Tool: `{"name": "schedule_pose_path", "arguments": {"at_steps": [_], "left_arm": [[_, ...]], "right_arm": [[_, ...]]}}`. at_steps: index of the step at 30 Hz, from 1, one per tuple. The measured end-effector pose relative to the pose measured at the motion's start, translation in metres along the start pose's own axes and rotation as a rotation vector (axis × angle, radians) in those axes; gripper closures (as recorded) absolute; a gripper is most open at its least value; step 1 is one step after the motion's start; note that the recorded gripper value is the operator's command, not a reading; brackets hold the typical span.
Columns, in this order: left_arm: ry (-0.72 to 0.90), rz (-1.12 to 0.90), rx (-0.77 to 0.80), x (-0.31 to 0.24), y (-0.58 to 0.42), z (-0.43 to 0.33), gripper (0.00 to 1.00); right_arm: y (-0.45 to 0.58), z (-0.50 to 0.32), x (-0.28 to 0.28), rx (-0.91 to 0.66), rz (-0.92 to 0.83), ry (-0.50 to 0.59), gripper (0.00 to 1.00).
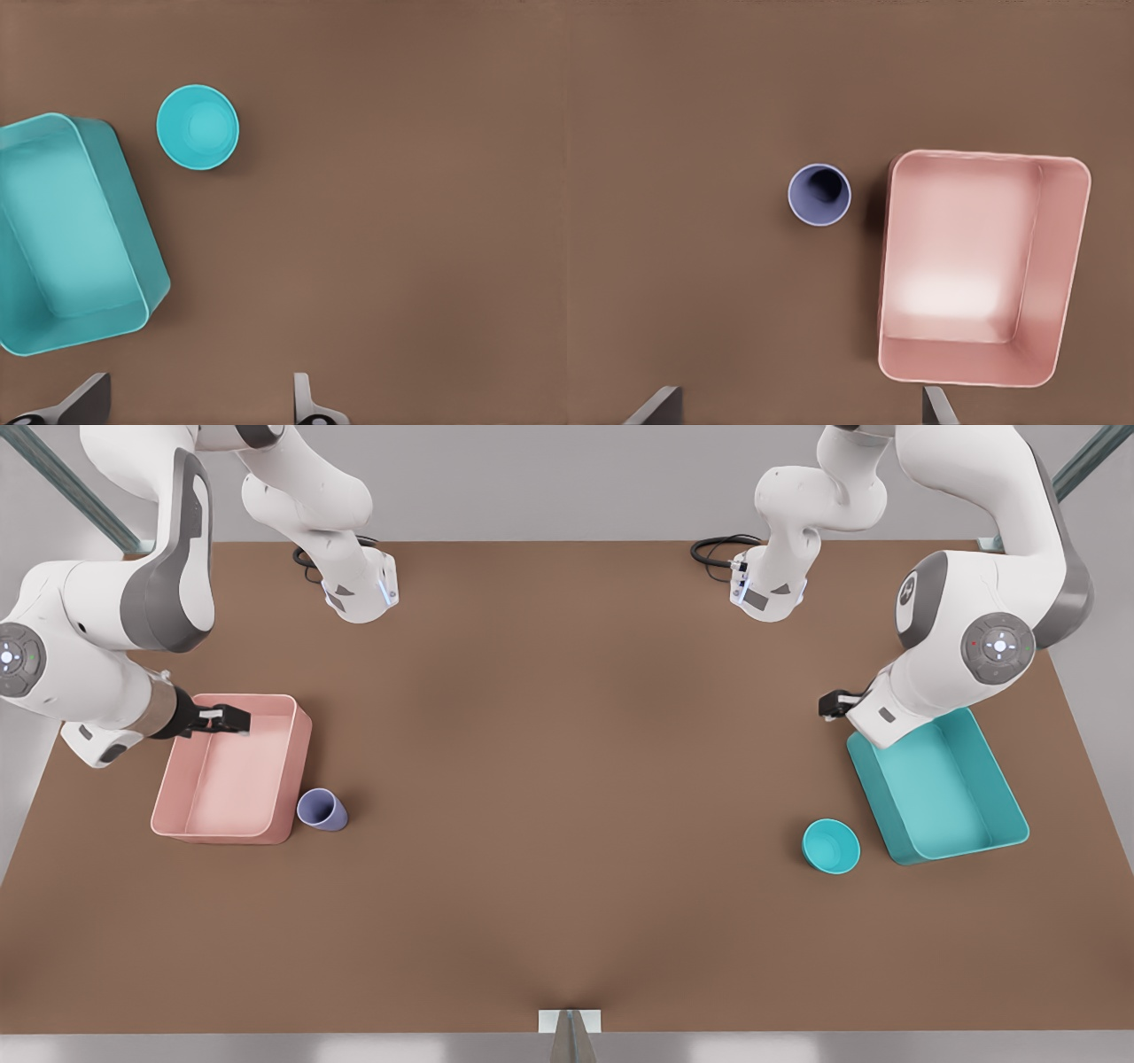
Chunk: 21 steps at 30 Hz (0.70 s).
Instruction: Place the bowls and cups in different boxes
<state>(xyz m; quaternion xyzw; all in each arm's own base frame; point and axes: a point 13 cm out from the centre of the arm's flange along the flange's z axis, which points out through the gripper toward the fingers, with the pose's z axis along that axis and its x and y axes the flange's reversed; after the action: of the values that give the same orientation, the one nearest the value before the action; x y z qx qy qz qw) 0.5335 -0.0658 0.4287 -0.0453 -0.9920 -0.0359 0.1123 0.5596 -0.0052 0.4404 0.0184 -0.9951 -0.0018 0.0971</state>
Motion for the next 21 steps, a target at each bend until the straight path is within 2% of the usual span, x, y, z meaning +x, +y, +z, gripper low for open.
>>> {"name": "schedule_pose_path", "arguments": {"at_steps": [3, 7, 10, 15, 21], "left_arm": [[0.037, 0.001, -0.007, -0.025, -0.002, 0.030, 0.00], [0.093, 0.014, -0.034, -0.127, -0.013, 0.174, 0.00], [0.065, 0.016, -0.056, -0.160, -0.005, 0.238, 0.00], [0.027, 0.031, -0.095, -0.175, 0.011, 0.291, 0.00], [0.035, 0.039, -0.108, -0.173, 0.019, 0.332, 0.00]], "right_arm": [[-0.001, 0.006, -0.009, 0.002, -0.002, -0.001, 0.00], [-0.006, 0.085, -0.086, -0.021, -0.008, 0.057, 0.00], [-0.005, 0.153, -0.123, -0.049, -0.004, 0.082, 0.00], [-0.009, 0.201, -0.149, -0.062, 0.017, 0.053, 0.00], [-0.010, 0.219, -0.125, -0.027, 0.011, 0.049, 0.00]]}}
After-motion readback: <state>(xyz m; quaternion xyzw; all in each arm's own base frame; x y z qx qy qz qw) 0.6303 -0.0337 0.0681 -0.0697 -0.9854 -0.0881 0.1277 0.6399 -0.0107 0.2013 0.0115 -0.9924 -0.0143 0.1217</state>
